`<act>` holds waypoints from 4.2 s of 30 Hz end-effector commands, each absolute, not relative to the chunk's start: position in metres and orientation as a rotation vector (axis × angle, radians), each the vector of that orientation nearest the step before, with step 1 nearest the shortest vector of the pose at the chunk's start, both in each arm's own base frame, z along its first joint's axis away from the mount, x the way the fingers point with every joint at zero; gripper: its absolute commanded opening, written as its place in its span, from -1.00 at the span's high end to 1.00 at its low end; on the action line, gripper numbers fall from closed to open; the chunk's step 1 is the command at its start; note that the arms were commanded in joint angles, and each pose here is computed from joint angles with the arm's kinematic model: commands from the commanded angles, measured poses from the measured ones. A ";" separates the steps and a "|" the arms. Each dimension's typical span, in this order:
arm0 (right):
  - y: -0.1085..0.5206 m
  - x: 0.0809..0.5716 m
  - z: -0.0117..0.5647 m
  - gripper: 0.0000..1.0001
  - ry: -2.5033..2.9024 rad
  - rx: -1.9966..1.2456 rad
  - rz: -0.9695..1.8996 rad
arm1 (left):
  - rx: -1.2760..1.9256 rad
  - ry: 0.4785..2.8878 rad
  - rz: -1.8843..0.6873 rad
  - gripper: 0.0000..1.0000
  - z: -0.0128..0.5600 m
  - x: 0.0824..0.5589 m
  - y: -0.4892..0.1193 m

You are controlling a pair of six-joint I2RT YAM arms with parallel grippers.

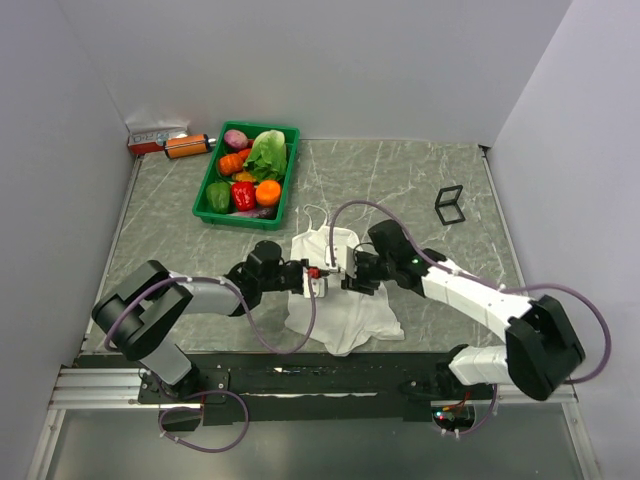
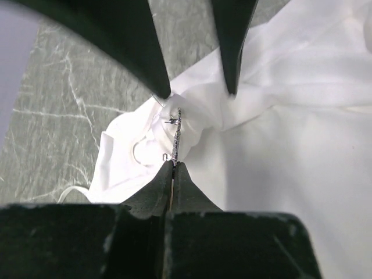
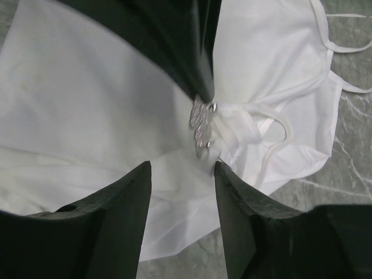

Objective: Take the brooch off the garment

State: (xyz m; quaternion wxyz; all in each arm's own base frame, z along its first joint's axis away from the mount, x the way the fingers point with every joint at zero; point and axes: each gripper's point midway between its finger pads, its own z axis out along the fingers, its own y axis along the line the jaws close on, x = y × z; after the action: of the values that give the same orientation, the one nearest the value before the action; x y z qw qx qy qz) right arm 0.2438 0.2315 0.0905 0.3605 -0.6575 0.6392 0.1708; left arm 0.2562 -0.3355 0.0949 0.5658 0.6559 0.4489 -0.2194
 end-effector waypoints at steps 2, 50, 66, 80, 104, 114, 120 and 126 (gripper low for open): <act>0.226 0.240 0.124 -0.13 1.572 -1.616 0.411 | 1.558 0.966 -0.532 0.99 0.117 0.255 -0.333; 0.255 0.297 0.105 -0.32 1.842 -1.565 0.716 | 1.624 1.246 -0.605 0.99 0.133 0.283 -0.303; 0.168 0.386 0.129 0.46 2.150 -1.098 0.401 | 1.688 1.257 -0.452 0.99 0.102 0.300 -0.266; 0.259 0.340 0.156 0.21 2.201 -0.907 0.932 | 1.183 1.257 0.002 0.99 0.177 0.350 -0.246; 0.301 0.364 0.170 0.31 2.147 -0.921 0.895 | 1.087 1.320 -0.199 0.99 0.190 0.335 -0.266; 0.311 0.371 0.176 0.27 2.126 -0.928 0.861 | 1.129 1.348 -0.316 0.99 0.184 0.324 -0.280; 0.313 0.380 0.182 0.25 2.096 -0.949 0.840 | 1.161 1.326 -0.332 0.99 0.183 0.320 -0.284; 0.322 0.365 0.181 0.23 2.089 -0.995 0.873 | 1.157 1.317 -0.327 0.99 0.185 0.322 -0.285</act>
State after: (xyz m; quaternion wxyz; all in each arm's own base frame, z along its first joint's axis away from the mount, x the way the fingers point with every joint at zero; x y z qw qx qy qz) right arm 0.3692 0.3069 0.1635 0.3110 -0.3564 0.8191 0.3244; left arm 0.3193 -0.2737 0.1656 0.6108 0.5057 0.5953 -0.1296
